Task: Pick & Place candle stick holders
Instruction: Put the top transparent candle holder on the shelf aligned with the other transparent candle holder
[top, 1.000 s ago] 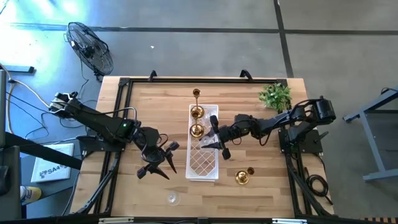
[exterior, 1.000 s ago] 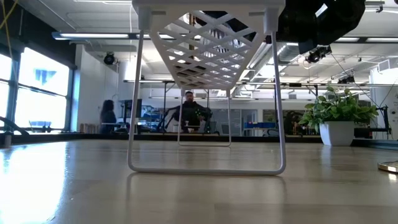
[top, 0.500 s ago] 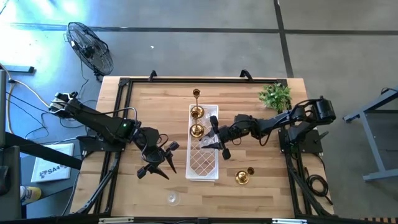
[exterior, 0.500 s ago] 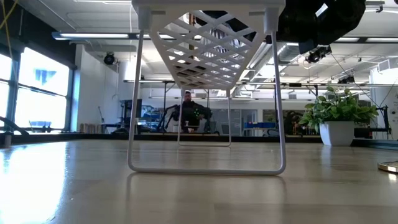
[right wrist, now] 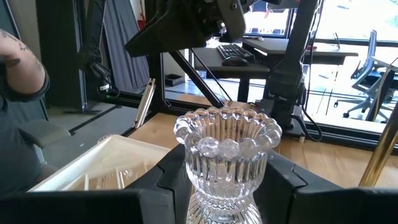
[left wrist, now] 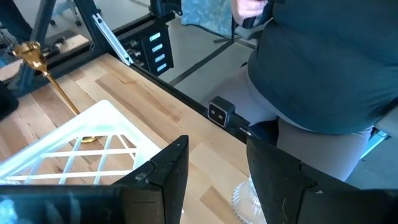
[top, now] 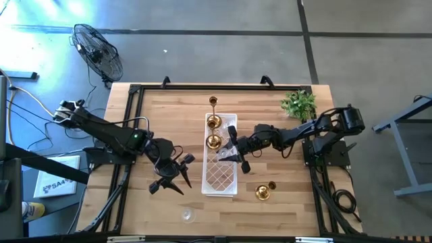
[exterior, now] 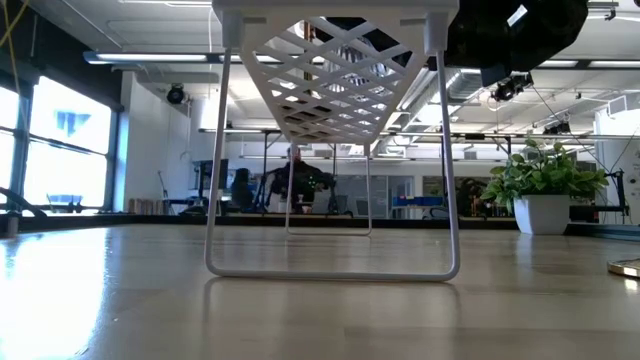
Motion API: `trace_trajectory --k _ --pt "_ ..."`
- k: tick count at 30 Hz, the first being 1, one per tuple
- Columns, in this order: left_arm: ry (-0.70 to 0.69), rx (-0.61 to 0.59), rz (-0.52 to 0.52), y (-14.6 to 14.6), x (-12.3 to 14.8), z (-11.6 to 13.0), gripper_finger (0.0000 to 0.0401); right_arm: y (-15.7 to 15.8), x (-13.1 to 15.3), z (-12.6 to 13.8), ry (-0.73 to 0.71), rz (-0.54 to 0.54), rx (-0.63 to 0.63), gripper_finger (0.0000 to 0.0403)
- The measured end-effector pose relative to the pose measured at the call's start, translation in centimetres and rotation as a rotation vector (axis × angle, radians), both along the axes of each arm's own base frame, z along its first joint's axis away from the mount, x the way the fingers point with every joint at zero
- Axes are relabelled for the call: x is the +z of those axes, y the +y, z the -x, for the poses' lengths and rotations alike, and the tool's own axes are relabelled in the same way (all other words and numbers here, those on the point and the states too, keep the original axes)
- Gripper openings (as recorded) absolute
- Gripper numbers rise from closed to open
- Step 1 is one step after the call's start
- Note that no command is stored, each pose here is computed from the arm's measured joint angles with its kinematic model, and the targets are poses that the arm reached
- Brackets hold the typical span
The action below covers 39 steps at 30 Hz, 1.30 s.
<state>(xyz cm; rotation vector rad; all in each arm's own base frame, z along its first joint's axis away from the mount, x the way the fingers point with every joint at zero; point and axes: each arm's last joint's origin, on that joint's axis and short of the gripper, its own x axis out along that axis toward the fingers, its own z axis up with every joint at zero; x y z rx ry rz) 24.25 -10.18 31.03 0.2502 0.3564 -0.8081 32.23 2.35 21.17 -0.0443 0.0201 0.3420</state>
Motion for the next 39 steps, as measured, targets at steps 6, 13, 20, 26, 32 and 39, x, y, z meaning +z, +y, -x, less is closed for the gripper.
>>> trace_trajectory --k 6,13,20,26,32,39 --pt "0.032 -0.001 -0.010 -0.16 -0.67 -0.42 0.0158 0.00 -0.03 -0.01 0.007 0.000 0.000 0.0120" --pt "0.036 -0.001 -0.011 -0.15 -0.68 -0.38 0.0158 0.00 -0.05 -0.01 0.016 -0.020 0.000 0.0120" --pt "0.037 -0.001 -0.011 -0.15 -0.69 -0.38 0.0158 0.01 -0.14 0.00 0.033 -0.045 0.001 0.0150" --pt "0.037 -0.002 -0.011 -0.15 -0.69 -0.37 0.0158 0.01 -0.19 0.01 0.036 -0.047 0.002 0.0193" --pt "0.037 -0.002 -0.011 -0.15 -0.69 -0.37 0.0158 0.01 -0.14 0.01 0.030 -0.047 0.002 0.0191" --pt "0.037 -0.002 -0.011 -0.15 -0.69 -0.37 0.0158 0.01 0.38 0.00 -0.025 -0.049 0.003 0.0189"
